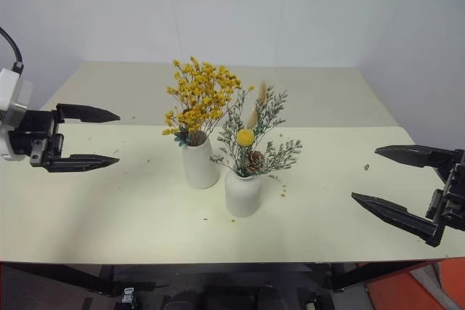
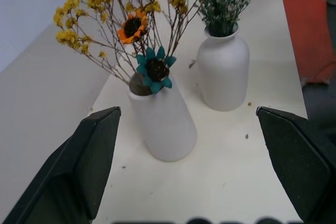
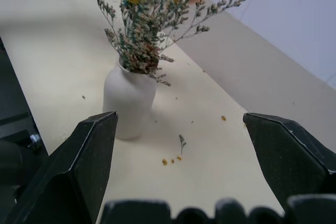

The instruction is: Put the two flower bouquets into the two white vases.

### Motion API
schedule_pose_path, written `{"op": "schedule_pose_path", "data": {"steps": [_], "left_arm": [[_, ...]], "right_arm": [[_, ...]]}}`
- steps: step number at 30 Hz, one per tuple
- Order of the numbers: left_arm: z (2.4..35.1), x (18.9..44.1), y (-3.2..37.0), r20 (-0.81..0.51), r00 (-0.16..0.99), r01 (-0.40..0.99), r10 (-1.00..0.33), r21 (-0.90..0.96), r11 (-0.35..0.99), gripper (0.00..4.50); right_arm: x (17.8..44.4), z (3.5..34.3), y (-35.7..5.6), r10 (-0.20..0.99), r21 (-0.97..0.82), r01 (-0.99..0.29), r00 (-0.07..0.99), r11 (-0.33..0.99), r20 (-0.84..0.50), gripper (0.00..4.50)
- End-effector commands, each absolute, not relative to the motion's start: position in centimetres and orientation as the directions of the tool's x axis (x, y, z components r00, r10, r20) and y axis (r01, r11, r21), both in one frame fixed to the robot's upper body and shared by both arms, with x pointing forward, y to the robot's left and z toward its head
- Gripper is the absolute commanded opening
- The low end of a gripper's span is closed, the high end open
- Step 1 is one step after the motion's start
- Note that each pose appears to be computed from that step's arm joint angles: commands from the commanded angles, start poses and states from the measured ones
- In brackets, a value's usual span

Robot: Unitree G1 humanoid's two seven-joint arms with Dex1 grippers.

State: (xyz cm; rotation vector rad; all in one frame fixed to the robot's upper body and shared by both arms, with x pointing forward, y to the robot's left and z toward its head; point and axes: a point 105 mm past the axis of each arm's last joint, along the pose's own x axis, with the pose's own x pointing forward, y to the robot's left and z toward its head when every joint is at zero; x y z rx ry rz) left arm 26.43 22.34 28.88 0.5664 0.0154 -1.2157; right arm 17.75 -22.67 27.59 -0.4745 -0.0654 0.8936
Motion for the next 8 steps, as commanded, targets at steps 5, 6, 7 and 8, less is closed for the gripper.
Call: {"op": "schedule_pose_path", "data": {"steps": [5,6,7,8], "left_arm": [[28.87,26.14,21.70,-0.291,0.358,0.875,-0.887,0.436,0.211,4.50],[28.78,26.08,21.63,-0.292,0.356,0.876,-0.888,0.434,0.209,4.50],[28.86,26.04,21.68,-0.291,0.361,0.876,-0.886,0.431,0.216,4.50],[28.91,25.98,21.76,-0.292,0.367,0.875,-0.883,0.430,0.221,4.50]], "right_arm": [[16.72,28.67,-23.15,0.741,-0.445,-0.711,0.656,0.545,-0.141,4.48],[16.60,28.79,-23.18,0.742,-0.444,-0.712,0.655,0.545,-0.139,4.48],[16.79,28.72,-23.23,0.740,-0.442,-0.710,0.658,0.548,-0.140,4.48],[17.05,28.60,-23.25,0.738,-0.435,-0.710,0.660,0.553,-0.139,4.48]]}}
